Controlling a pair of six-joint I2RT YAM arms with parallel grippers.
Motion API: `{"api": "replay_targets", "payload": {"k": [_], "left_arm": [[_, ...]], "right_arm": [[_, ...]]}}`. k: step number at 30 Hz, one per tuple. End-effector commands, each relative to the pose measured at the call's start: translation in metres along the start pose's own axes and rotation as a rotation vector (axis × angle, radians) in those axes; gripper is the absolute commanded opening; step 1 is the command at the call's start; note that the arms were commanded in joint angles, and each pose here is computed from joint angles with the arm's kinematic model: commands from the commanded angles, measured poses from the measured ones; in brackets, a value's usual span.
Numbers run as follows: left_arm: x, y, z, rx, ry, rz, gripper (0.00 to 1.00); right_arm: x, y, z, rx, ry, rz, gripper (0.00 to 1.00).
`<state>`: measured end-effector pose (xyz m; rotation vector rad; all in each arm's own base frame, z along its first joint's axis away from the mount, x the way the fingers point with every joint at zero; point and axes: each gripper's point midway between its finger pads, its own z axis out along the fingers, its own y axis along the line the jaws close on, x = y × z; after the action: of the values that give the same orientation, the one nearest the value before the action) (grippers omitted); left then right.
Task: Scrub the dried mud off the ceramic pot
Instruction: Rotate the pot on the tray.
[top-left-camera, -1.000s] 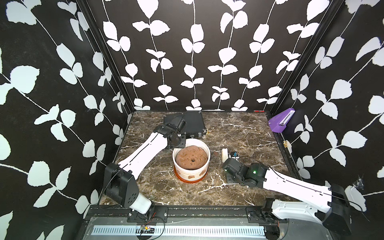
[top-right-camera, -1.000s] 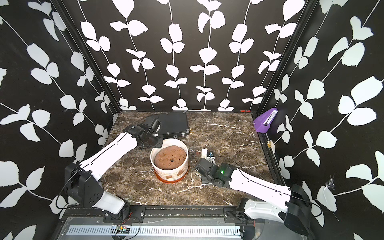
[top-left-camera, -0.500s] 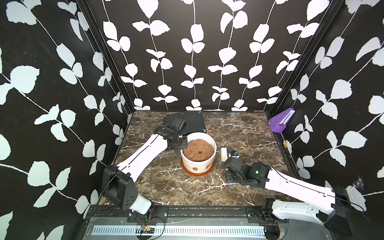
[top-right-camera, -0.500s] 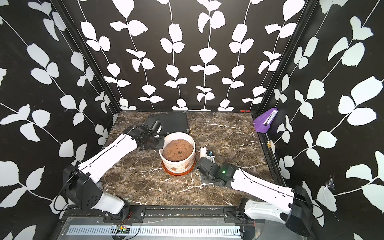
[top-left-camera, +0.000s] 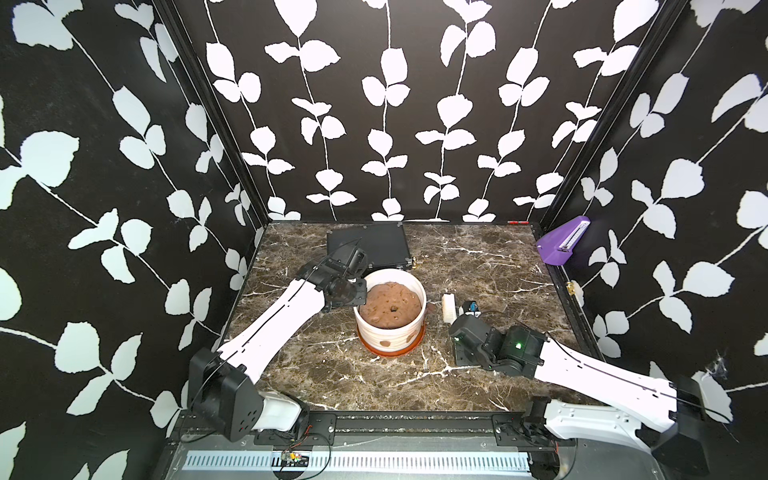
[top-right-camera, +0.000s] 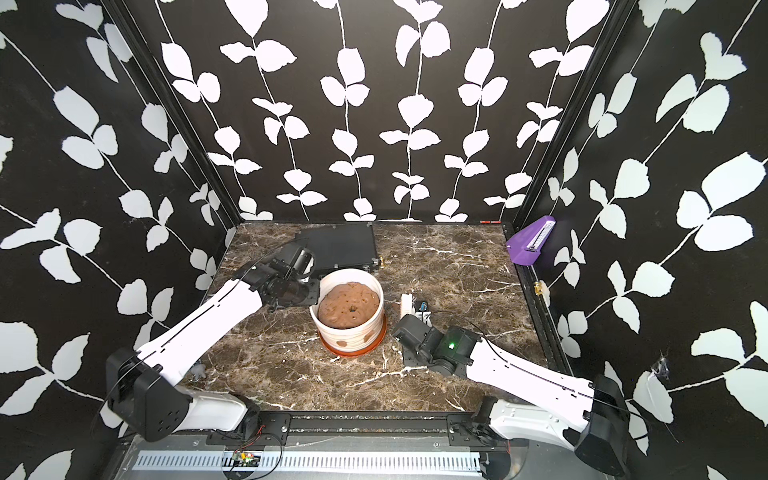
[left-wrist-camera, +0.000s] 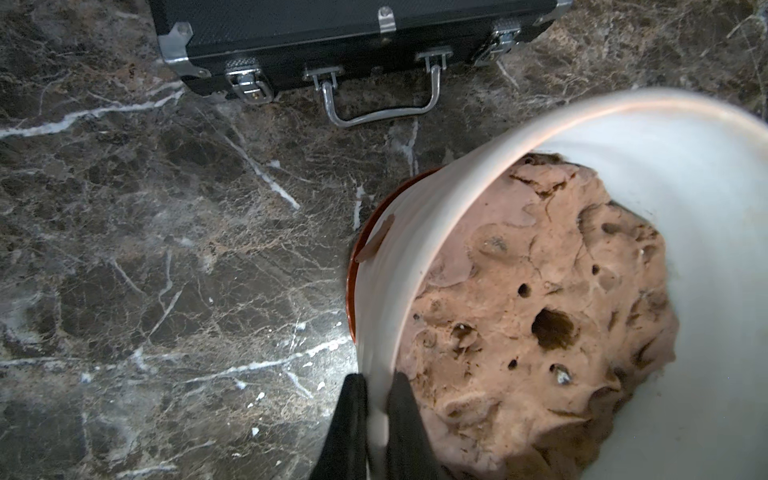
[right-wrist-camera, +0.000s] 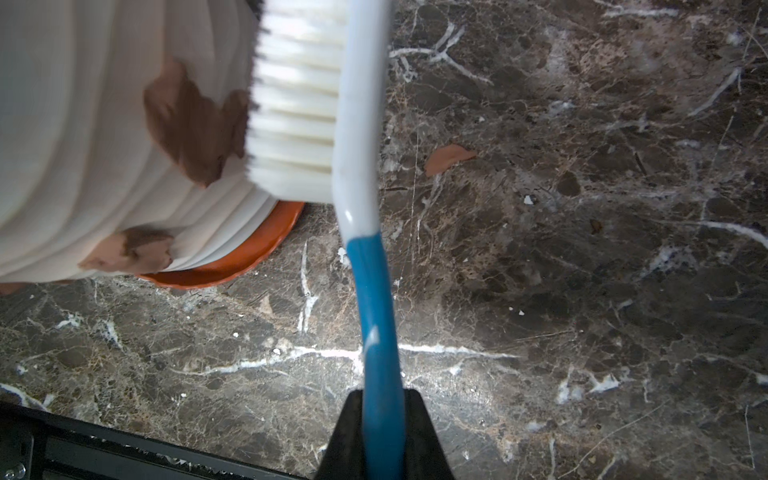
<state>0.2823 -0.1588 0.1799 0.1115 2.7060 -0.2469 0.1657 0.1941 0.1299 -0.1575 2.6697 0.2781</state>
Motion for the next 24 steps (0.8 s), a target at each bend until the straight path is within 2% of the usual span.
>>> {"api": "replay_targets", "payload": {"k": [1,3,7,11,18,21,24], "left_arm": [[0.011,-0.013,-0.013,0.099,0.019,-0.011,0.00],[0.006,-0.018,-0.014,0.123,0.002,-0.012,0.01],[-0.006,-0.025,-0.019,0.150,-0.030,-0.008,0.19],[-0.013,-0.028,-0.021,0.162,-0.069,-0.002,0.32],[-0.010,-0.018,-0.026,0.120,-0.075,0.020,0.32],[-0.006,-0.014,-0.038,0.126,-0.110,0.023,0.33],[-0.001,-0.007,-0.045,0.120,-0.149,0.017,0.28]], "right_arm": [[-0.001,0.005,0.005,0.008,0.003,-0.018,0.00],[0.000,0.004,0.007,0.023,0.011,-0.024,0.00],[0.000,0.002,0.005,0.028,0.005,-0.022,0.00],[-0.003,-0.004,-0.005,0.045,-0.033,-0.021,0.00],[0.001,0.004,-0.009,0.019,-0.090,0.019,0.00],[-0.001,0.005,-0.011,0.075,-0.079,0.014,0.00],[-0.011,0.003,-0.019,0.147,-0.088,-0.008,0.00]]}}
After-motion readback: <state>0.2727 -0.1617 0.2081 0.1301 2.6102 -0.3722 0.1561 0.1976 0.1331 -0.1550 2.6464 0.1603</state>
